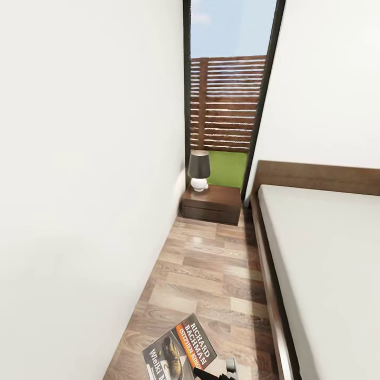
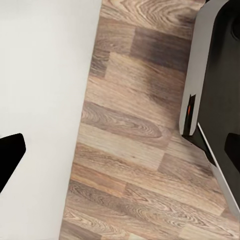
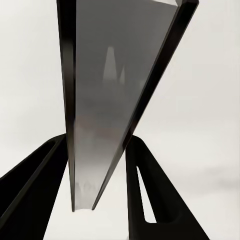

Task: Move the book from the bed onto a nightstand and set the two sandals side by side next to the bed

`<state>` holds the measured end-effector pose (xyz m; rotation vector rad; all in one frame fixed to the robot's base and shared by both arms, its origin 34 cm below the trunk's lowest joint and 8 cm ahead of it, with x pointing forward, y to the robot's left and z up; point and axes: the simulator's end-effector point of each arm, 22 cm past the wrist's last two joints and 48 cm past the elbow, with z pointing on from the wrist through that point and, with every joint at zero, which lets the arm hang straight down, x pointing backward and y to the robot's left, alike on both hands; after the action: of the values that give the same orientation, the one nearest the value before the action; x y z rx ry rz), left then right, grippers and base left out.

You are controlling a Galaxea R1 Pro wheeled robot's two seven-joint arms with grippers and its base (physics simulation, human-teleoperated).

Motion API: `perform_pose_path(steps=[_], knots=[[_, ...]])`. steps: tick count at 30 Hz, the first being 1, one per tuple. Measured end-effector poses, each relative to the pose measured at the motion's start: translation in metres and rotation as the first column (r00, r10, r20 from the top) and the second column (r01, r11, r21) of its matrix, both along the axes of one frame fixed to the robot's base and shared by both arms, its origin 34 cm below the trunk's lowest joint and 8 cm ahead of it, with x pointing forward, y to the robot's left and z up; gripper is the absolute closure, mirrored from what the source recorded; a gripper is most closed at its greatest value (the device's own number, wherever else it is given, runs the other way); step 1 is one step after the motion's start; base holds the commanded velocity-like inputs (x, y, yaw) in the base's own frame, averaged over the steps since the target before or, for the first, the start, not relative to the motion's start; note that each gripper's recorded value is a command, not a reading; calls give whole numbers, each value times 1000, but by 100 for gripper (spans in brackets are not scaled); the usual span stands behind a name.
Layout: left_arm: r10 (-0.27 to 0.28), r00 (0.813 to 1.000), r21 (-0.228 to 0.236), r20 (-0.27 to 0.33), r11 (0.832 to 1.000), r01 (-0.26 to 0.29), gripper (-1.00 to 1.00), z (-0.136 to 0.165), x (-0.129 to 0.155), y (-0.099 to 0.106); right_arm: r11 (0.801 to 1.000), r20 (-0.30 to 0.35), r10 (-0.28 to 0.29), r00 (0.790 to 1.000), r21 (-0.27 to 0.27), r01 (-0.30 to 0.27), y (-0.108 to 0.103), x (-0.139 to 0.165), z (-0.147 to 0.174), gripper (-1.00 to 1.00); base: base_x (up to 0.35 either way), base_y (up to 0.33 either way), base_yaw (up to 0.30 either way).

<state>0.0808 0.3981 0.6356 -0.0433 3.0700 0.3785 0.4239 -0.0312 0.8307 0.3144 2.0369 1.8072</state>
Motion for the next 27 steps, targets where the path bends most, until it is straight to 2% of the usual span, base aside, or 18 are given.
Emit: perform_pose_path(steps=[18, 27], knots=[[2, 1000, 4, 2, 1000, -2, -100, 0, 0, 1, 1000, 0, -5, 1000, -3, 5, -3, 1, -1, 100, 101, 61, 0], [1, 1000, 4, 2, 1000, -1, -100, 0, 0, 1, 1000, -11, -9, 1000, -26, 8, -3, 2, -6, 100, 89, 56, 0]])
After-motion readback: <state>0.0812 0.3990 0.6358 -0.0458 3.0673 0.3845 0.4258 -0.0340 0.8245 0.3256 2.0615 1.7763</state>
